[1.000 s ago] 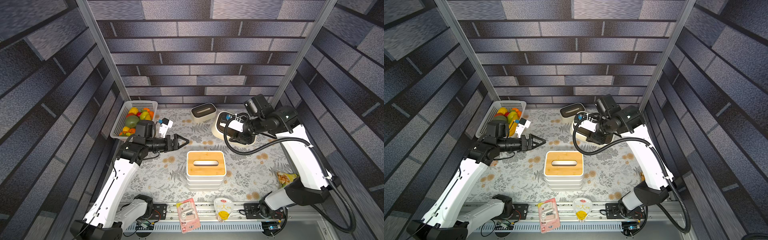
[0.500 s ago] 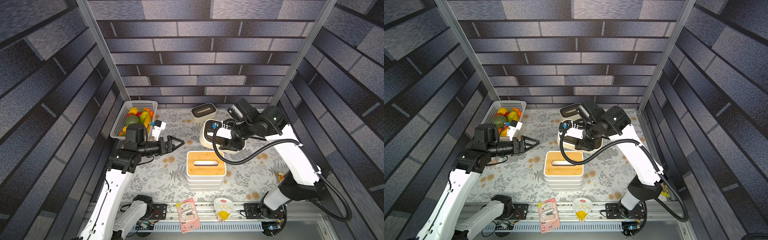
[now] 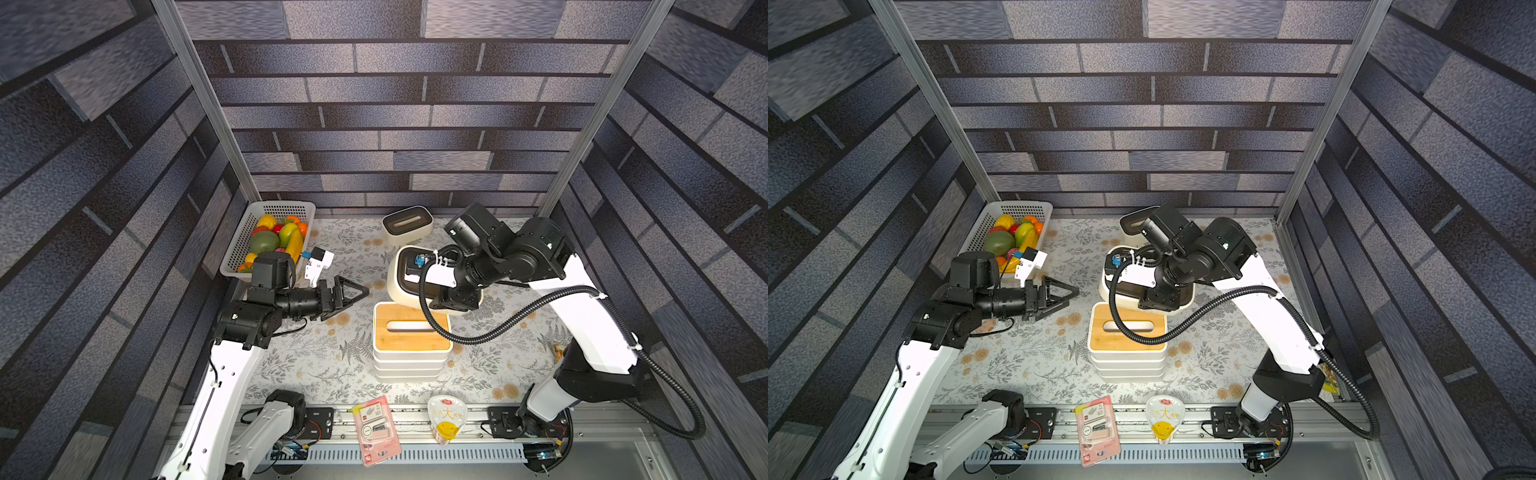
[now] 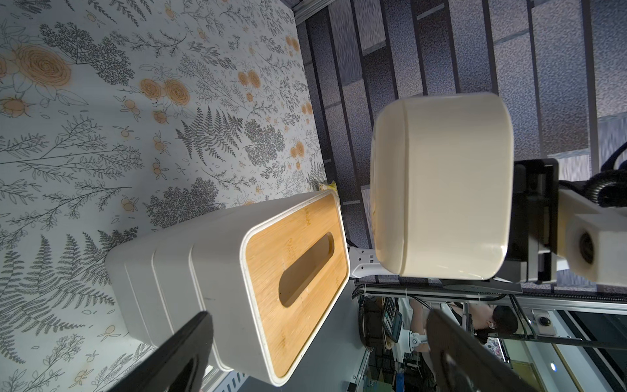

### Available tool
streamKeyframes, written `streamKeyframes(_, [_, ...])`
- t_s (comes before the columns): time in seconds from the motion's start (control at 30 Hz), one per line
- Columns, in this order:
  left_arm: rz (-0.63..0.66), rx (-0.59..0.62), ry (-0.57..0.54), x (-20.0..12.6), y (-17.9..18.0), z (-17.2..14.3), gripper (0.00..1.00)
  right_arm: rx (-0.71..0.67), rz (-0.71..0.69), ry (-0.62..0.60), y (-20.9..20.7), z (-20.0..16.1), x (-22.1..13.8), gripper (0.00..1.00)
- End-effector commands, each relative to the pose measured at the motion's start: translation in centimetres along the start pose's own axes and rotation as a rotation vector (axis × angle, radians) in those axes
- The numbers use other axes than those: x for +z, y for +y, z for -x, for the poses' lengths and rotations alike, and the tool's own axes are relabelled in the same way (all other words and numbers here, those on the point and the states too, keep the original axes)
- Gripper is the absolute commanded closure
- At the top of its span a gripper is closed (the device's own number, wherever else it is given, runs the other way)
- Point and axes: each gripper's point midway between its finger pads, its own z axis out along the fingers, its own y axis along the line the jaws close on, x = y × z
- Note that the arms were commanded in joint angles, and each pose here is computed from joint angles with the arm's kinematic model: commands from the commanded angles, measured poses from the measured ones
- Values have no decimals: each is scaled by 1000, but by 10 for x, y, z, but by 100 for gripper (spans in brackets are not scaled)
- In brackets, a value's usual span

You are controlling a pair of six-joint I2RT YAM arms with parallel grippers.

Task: Stack the tissue boxes
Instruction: Place the tissue box at the tissue box.

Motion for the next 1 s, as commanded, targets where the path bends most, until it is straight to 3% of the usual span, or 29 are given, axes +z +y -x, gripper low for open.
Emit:
streamKeyframes(0.0, [-17,24,24,-5,-5,-11,0,17,36,42,17,-9,-7,58])
streamKeyframes(0.97, [-65,85,37,-16,-12,-31,0,-19,122,110,52,-10,8,59])
